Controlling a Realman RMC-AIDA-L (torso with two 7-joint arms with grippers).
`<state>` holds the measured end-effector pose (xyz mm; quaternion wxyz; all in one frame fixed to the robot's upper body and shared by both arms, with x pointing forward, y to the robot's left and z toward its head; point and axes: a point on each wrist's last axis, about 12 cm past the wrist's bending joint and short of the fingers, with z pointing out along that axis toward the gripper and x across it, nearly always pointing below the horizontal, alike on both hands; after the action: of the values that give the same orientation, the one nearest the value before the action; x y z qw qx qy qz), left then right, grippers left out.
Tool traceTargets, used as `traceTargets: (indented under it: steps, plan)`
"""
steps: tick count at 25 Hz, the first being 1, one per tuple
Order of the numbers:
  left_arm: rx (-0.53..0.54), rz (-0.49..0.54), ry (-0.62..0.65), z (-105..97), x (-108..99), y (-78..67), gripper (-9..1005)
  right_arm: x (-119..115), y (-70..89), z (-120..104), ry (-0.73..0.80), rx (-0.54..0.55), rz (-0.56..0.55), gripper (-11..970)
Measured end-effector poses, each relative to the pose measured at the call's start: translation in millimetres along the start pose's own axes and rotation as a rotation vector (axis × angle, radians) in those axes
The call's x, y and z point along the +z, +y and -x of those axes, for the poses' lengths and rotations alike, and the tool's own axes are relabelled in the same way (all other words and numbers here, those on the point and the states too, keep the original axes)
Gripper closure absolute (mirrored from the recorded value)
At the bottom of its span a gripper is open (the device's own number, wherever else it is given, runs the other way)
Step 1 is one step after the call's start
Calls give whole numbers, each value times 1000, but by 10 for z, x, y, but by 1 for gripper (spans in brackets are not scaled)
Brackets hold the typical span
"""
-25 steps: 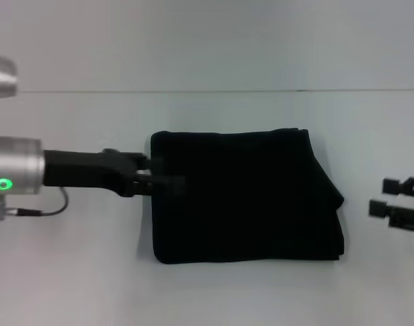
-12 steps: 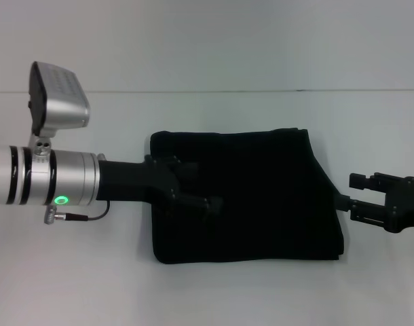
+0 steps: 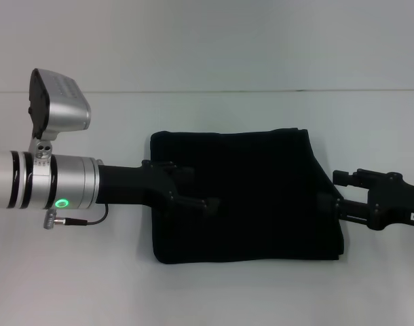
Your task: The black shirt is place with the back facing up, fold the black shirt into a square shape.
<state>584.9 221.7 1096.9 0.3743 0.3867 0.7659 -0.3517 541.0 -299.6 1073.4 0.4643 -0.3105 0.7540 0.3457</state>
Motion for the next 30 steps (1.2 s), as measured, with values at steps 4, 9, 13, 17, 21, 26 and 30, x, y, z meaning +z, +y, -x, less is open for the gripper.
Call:
traceTargets:
  steps: [4,9,13,17,21,26,30]
  plan:
    - [-27,6,2,17,3,12,47,21,21,1,14,-42,22,263]
    - [-43,23,3,45,10,39,47,37,10,2,21,-50,13,262]
    - [-45,27,1,47,13,41,46,57,11,-5,30,-71,11,166]
    - [-49,26,0,46,18,38,46,63,16,-15,32,-90,14,94]
    - [-59,-1,8,19,32,10,46,58,13,-11,26,-92,10,71]
    - [11,0,-27,-61,22,-22,46,61,8,-18,24,-86,4,72]
    - [35,-9,-38,-87,39,-55,47,74,11,-32,24,-79,3,73]
